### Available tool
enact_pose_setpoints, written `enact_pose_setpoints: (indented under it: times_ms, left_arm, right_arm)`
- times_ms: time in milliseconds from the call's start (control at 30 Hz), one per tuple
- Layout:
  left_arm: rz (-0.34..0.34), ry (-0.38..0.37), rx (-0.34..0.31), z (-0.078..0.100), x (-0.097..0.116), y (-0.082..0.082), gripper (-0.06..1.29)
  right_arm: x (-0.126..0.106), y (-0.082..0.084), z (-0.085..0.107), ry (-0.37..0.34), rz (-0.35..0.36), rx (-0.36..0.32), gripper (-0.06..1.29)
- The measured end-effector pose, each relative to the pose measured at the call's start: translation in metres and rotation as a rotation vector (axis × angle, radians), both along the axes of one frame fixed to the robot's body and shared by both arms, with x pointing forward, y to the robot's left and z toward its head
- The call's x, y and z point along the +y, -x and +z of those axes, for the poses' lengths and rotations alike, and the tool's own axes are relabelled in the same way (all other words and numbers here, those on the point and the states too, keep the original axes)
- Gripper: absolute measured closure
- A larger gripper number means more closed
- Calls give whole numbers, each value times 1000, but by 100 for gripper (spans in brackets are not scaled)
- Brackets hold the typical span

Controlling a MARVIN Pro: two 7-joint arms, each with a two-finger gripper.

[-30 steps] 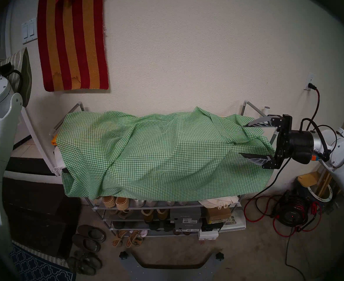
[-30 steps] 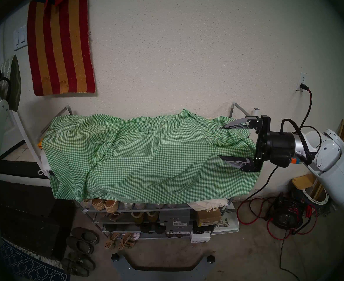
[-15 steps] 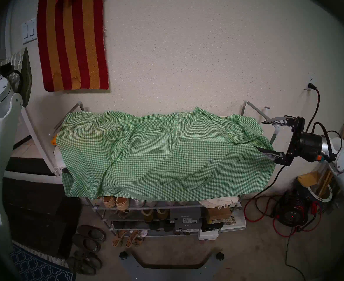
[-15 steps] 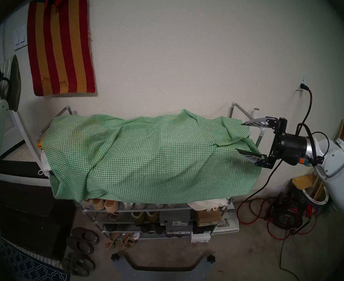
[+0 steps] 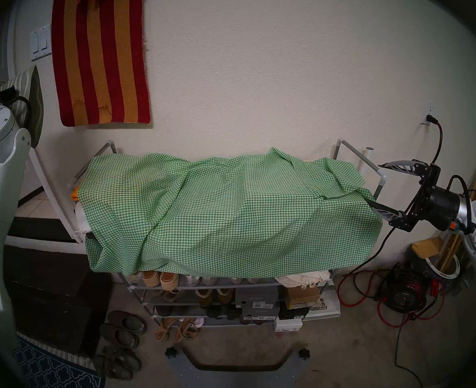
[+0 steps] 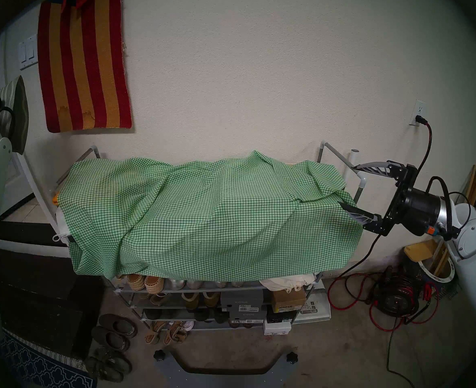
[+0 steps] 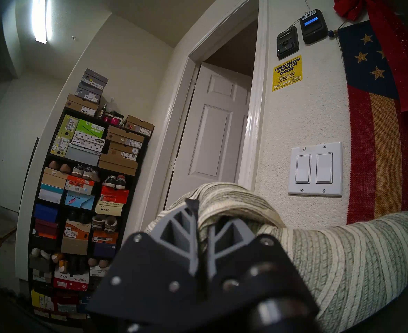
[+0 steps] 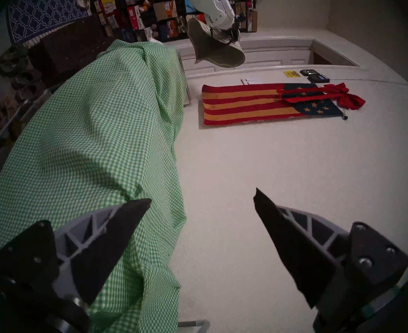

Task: Lift the object off the cloth, cover the shoe rack with the cloth, put the object back

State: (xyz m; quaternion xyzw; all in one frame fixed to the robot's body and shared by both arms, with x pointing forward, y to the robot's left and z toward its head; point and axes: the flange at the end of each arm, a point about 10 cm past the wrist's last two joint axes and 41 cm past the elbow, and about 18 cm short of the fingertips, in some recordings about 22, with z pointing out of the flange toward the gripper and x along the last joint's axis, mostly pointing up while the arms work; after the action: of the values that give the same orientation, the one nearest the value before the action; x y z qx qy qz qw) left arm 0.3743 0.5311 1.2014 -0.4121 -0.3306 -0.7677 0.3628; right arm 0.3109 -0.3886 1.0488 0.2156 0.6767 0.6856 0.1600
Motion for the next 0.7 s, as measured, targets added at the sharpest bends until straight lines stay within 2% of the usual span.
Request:
enact_pose_setpoints:
  times_ms: [367,700]
  left_arm:
    - [3,3,-2,0,0,0,119]
    - [7,7,-6,0,1,1,119]
  right_arm:
    - [28,40,31,54,60,-86,0]
    - [31,80,40,93,33,-103,0]
